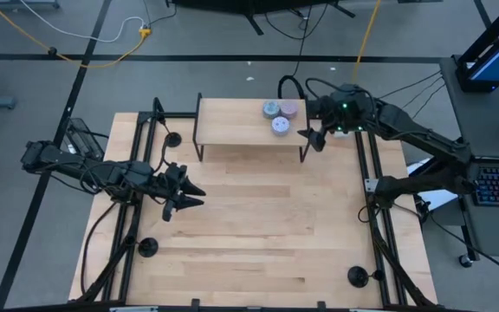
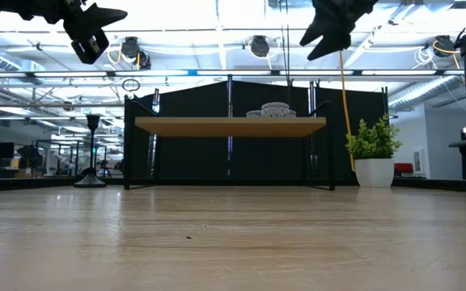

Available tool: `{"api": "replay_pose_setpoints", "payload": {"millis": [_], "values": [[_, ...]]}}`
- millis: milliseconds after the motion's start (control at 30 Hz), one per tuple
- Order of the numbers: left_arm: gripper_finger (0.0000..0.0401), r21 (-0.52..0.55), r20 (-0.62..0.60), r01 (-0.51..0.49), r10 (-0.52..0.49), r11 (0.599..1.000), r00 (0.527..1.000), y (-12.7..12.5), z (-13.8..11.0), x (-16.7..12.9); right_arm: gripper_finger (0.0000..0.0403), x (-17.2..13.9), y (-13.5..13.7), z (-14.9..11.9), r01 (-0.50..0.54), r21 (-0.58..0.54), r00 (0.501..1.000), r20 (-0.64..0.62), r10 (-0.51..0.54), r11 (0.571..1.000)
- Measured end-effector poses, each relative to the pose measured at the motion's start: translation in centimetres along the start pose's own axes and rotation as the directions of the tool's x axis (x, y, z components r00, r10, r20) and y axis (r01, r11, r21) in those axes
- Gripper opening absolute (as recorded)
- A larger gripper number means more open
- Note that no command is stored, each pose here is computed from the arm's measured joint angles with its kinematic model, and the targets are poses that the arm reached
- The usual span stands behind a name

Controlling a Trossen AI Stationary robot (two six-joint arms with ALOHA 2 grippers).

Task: Pick & Place candle stick holders
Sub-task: Put the top black candle holder on the shelf

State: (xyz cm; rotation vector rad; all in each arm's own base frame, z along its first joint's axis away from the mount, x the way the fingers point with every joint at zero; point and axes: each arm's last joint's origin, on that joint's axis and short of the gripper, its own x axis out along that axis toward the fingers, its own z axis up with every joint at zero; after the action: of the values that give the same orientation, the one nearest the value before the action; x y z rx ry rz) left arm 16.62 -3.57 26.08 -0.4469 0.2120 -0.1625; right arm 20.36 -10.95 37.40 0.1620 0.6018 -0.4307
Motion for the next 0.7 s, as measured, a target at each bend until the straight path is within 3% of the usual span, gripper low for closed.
{"api": "replay_pose_setpoints", "payload": {"millis": [167, 567, 700], "values": [[0.0159, -0.009, 0.001, 0.000, 0.000, 1.000, 1.000, 0.0, 0.0, 0.0, 0.0346, 0.0, 0.0, -0.2, 0.000, -0.003, 1.000, -0.020, 0.000, 1.000], [0.0159, -0.012, 0.002, -0.001, 0.001, 1.000, 1.000, 0.0, 0.0, 0.0, 0.0226, -0.7, 0.9, -0.3, -0.032, -0.021, 0.999, -0.009, 0.031, 0.999], [0.0159, -0.008, 0.002, -0.002, 0.002, 1.000, 1.000, 0.0, 0.0, 0.0, 0.0203, -0.6, 1.4, -1.9, -0.052, 0.003, 0.999, -0.003, 0.052, 0.999]]}}
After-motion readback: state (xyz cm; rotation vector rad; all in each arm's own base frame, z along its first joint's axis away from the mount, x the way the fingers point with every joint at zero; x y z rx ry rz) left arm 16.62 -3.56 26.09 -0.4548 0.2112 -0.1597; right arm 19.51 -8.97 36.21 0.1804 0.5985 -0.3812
